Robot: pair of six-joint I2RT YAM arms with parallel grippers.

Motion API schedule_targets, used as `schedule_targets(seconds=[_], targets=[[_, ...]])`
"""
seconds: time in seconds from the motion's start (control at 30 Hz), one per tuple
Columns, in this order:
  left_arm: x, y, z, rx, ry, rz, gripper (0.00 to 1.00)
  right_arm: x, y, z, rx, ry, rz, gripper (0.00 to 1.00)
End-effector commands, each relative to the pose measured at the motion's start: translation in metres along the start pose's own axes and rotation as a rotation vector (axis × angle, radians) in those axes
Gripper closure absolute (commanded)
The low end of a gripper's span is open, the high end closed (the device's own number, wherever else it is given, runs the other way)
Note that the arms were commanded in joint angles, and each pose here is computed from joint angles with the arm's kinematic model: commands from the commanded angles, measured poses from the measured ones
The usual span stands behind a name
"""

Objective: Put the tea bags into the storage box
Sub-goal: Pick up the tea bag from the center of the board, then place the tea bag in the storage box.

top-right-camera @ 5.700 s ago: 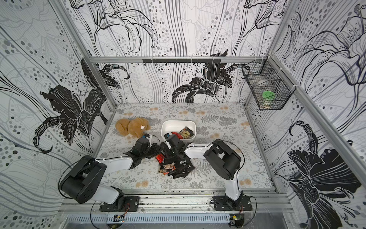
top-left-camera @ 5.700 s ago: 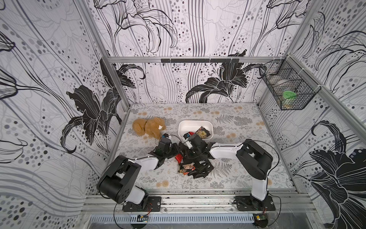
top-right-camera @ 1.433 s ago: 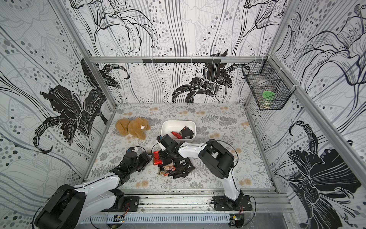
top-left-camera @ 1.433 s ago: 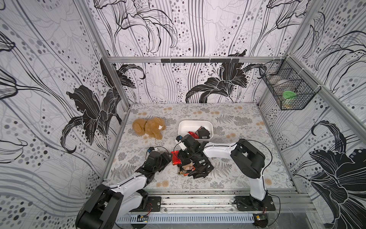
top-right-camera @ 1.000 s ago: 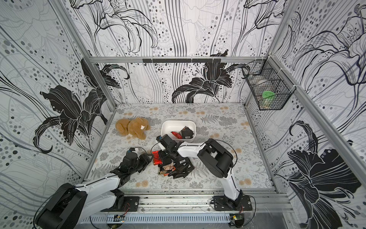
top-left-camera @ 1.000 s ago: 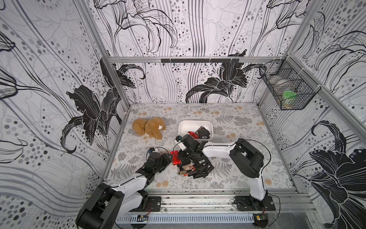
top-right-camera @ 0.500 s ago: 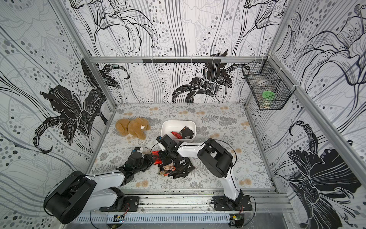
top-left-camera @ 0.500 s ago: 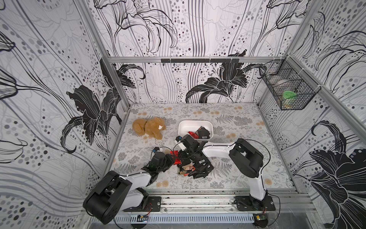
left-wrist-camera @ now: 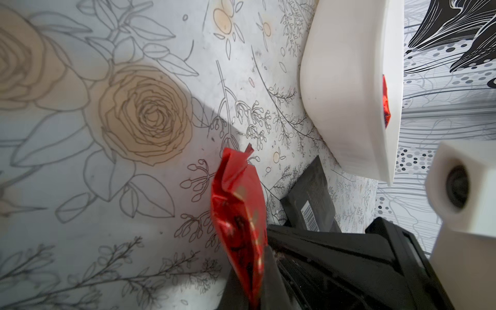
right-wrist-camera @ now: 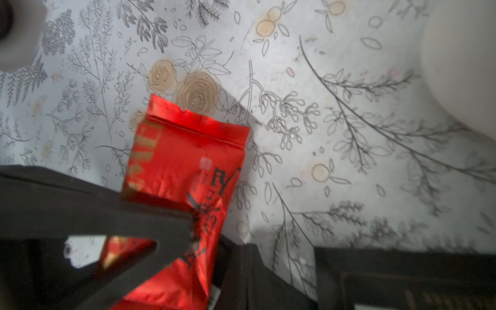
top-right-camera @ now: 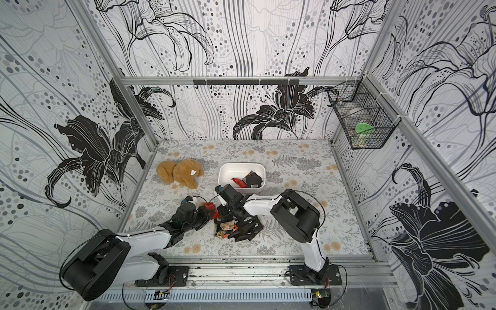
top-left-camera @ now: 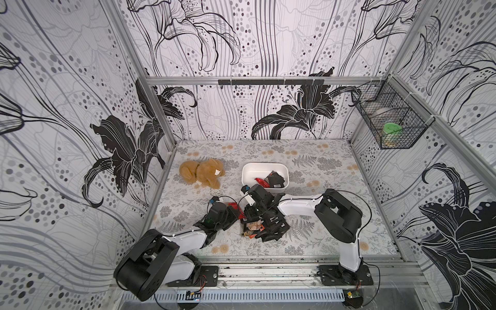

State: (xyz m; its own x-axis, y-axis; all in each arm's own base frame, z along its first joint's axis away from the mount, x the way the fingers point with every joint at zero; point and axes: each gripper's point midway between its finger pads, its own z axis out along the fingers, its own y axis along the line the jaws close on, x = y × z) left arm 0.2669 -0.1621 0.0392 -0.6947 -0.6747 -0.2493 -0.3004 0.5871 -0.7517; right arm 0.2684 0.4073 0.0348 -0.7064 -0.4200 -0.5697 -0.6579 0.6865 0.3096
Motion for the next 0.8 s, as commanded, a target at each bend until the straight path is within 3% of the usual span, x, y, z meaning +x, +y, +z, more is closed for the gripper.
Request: schedule_targets(seconds=[0.0,0.2,0.4,0.53,0.77], targets=[[-0.012,-0.009,-0.009,-0.028,-0.049,0.063,1.00,-0.028,-0.003,-0.034,0.053,-0.165,-0.013,0.94],[-0.034,-0.026,-0.035,-0.094,-0.114,0.178,1.00,-0.045,-0.039,-0.099,0.234,-0.395,0.041,0.87],[-0.065,-0.064,-0.066,-0.170,-0.194,0.307,1.00,-0.039,-0.108,-0.150,0.235,-0.545,0.295,0.73],[-0.079,-0.103,-0.071,-0.157,-0.203,0.361,1.00,-0.033,-0.134,-0.186,0.299,-0.641,0.350,0.63],[-0.068,-0.142,-0.052,-0.035,-0.146,0.338,1.00,-0.032,-0.134,-0.193,0.286,-0.649,0.354,0.63]])
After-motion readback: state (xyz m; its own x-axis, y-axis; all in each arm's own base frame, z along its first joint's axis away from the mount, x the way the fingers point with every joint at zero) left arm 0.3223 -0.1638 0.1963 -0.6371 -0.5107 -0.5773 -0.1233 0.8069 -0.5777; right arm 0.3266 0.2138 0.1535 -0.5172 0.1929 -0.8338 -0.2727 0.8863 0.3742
